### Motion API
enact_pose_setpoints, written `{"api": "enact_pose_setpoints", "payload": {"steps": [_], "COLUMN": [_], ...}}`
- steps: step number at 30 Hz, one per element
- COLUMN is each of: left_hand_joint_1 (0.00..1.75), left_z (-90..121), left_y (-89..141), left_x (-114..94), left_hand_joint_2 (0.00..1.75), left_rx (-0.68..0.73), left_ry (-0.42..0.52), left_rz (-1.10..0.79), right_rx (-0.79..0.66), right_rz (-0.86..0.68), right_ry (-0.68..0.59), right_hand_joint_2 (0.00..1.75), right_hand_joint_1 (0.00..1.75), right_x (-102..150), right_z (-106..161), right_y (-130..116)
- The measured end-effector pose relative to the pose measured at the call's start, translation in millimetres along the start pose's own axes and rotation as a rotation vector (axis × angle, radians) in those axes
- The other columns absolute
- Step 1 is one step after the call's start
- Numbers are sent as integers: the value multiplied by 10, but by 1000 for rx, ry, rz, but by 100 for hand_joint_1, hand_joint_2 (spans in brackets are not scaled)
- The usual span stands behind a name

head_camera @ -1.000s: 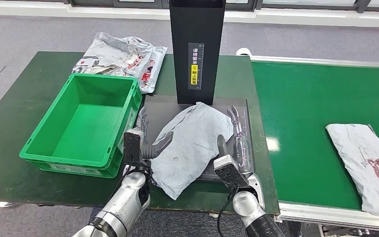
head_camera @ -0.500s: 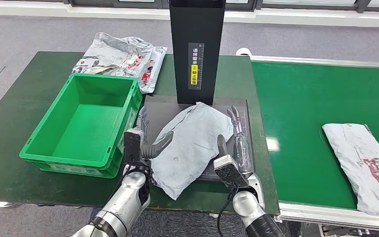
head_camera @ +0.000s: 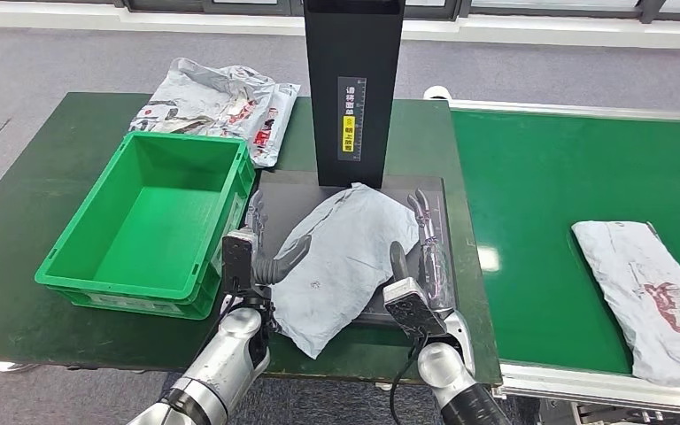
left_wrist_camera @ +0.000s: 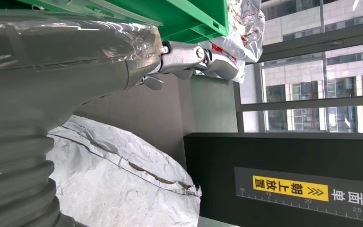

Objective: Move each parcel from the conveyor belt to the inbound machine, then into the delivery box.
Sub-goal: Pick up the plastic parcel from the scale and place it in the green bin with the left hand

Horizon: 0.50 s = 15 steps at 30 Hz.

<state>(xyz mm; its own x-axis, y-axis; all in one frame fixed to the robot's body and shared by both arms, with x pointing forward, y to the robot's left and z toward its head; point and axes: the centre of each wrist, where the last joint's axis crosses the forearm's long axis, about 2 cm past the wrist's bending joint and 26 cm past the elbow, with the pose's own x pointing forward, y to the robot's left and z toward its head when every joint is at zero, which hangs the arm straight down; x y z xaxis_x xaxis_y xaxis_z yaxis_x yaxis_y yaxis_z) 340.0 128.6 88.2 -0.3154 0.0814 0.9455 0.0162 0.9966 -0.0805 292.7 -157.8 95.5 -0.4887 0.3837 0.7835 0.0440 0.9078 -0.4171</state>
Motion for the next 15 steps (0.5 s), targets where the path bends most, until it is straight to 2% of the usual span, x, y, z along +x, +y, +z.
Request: {"api": "enact_pose_setpoints", "payload": {"steps": [4, 5, 7, 9, 11, 12, 15], "left_hand_joint_1": [175, 175, 175, 175, 175, 175, 175], "left_z": [-8, -24, -60, -25, 38, 49, 46], "left_y": [-5, -22, -103, -196, -247, -260, -271], "left_x": [4, 8, 13, -15, -51, -60, -72], "left_hand_joint_2": [175, 175, 175, 175, 175, 175, 175], "left_rx": [-16, -56, -238, -488, -680, -742, -801], "left_ry": [10, 36, 146, 221, 150, 102, 65], "left_rz": [-10, -37, -206, -563, -890, -975, -998], "right_rx": [-4, -14, -53, -99, -137, -154, -192], "right_rz": [-5, -15, -49, -77, -87, -89, -94], "right_ry": [4, 13, 44, 65, 70, 70, 68], "right_hand_joint_2": [0, 0, 0, 0, 0, 0, 0], "right_hand_joint_1": [0, 0, 0, 0, 0, 0, 0], "right_x": [-1, 2, 36, 96, 136, 147, 159], "right_z": [6, 22, 81, 127, 151, 162, 173], "right_y": [-1, -9, -69, -184, -291, -334, -439]}}
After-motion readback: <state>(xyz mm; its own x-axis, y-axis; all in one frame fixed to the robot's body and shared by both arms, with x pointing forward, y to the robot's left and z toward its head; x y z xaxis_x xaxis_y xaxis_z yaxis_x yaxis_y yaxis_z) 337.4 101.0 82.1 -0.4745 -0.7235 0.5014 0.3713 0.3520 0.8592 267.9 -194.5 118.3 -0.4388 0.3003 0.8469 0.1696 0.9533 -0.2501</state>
